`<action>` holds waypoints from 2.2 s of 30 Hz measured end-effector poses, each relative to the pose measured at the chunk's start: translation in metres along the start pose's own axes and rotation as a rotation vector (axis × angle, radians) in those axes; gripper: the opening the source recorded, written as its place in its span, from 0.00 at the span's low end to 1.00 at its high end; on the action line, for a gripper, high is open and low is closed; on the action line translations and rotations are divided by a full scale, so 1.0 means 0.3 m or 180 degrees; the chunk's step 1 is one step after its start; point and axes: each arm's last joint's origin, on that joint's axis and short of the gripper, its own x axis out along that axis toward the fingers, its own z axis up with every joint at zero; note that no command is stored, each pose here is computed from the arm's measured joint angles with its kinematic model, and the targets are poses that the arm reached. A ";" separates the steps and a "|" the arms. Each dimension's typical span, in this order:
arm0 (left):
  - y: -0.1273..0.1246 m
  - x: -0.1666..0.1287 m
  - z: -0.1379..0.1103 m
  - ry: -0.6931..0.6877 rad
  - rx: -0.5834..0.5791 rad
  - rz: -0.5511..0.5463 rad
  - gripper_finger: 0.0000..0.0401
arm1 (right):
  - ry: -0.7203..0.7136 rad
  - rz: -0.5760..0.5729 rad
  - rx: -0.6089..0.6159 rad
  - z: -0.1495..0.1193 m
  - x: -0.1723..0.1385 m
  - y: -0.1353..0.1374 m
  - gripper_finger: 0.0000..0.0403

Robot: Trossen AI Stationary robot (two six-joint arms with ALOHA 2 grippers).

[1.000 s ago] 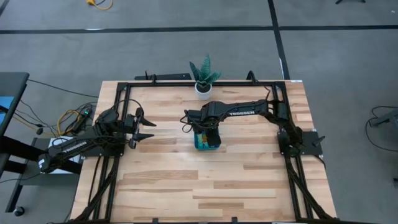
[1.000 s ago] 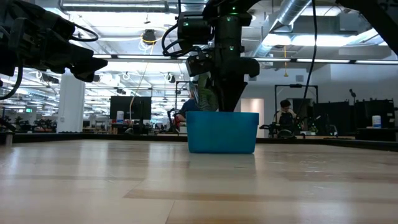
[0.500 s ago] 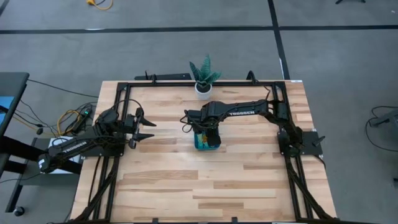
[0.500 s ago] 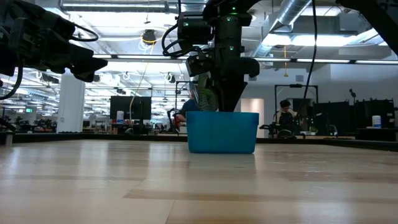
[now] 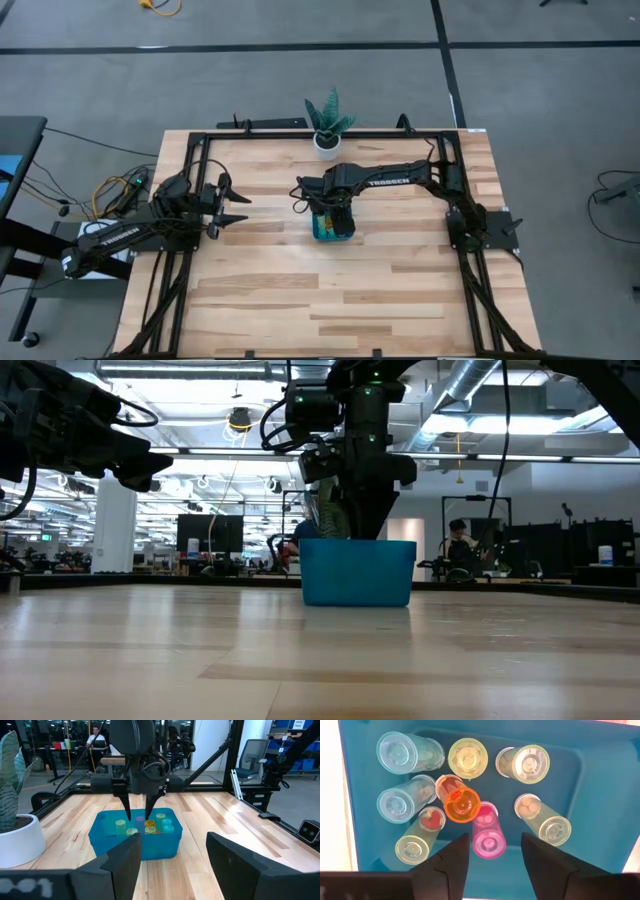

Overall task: Pick and place pill bottles into a basket
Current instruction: Put the pink pill bottle into the blue container, then return to Home Position

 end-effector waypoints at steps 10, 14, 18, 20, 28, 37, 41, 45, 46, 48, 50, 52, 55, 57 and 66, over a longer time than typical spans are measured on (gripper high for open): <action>0.000 0.000 0.000 0.0000 0.0000 0.0000 0.53 | 0.0052 0.0002 0.0000 -0.020 -0.010 0.006 0.46; 0.000 0.000 0.000 0.0001 -0.0001 0.0001 0.53 | -0.0099 -0.0063 0.0006 -0.041 -0.092 0.009 0.45; 0.000 0.000 0.000 0.0001 -0.0001 0.0002 0.53 | -0.0261 -0.0120 0.0022 -0.079 -0.197 0.025 0.44; 0.000 0.000 0.000 0.0001 -0.0001 -0.0001 0.53 | -0.0338 -0.0124 0.0119 -0.112 -0.267 0.045 0.43; 0.000 0.000 0.000 0.0001 -0.0001 0.0001 0.53 | -0.0741 -0.0110 0.0911 -0.268 -0.532 0.202 0.41; 0.000 0.000 0.000 0.0001 -0.0001 0.0001 0.53 | -0.2617 -0.1151 0.0705 -0.518 -0.767 0.448 0.42; 0.000 0.000 0.000 0.0000 0.0000 0.0001 0.53 | -0.3532 -0.1168 0.0581 -0.636 -0.739 0.476 0.42; 0.000 0.000 0.000 0.0000 0.0000 0.0000 0.53 | -0.4050 -0.1134 0.0537 -0.699 -0.600 0.463 0.42; 0.000 0.000 0.000 0.0001 -0.0001 0.0000 0.53 | -0.4104 -0.1100 0.0538 -0.710 -0.559 0.457 0.41; 0.000 0.000 0.000 0.0001 -0.0001 0.0002 0.53 | -0.4192 -0.0947 0.0495 -0.730 -0.487 0.446 0.41; 0.000 0.000 0.000 0.0001 -0.0001 -0.0001 0.53 | -0.4281 -0.0689 0.0338 -0.747 -0.426 0.441 0.41; 0.000 0.000 0.000 0.0001 -0.0001 0.0000 0.53 | -0.4368 -0.0451 0.0183 -0.752 -0.375 0.436 0.42; 0.000 0.000 0.000 0.0001 -0.0001 0.0000 0.53 | -0.4376 -0.0218 0.0042 -0.759 -0.295 0.421 0.42; 0.000 0.000 0.000 0.0001 -0.0001 -0.0001 0.53 | -0.4400 -0.0137 0.0023 -0.761 -0.247 0.407 0.42; 0.000 0.000 0.000 0.0001 -0.0001 0.0000 0.53 | -0.4515 0.0182 -0.0207 -0.795 -0.089 0.353 0.42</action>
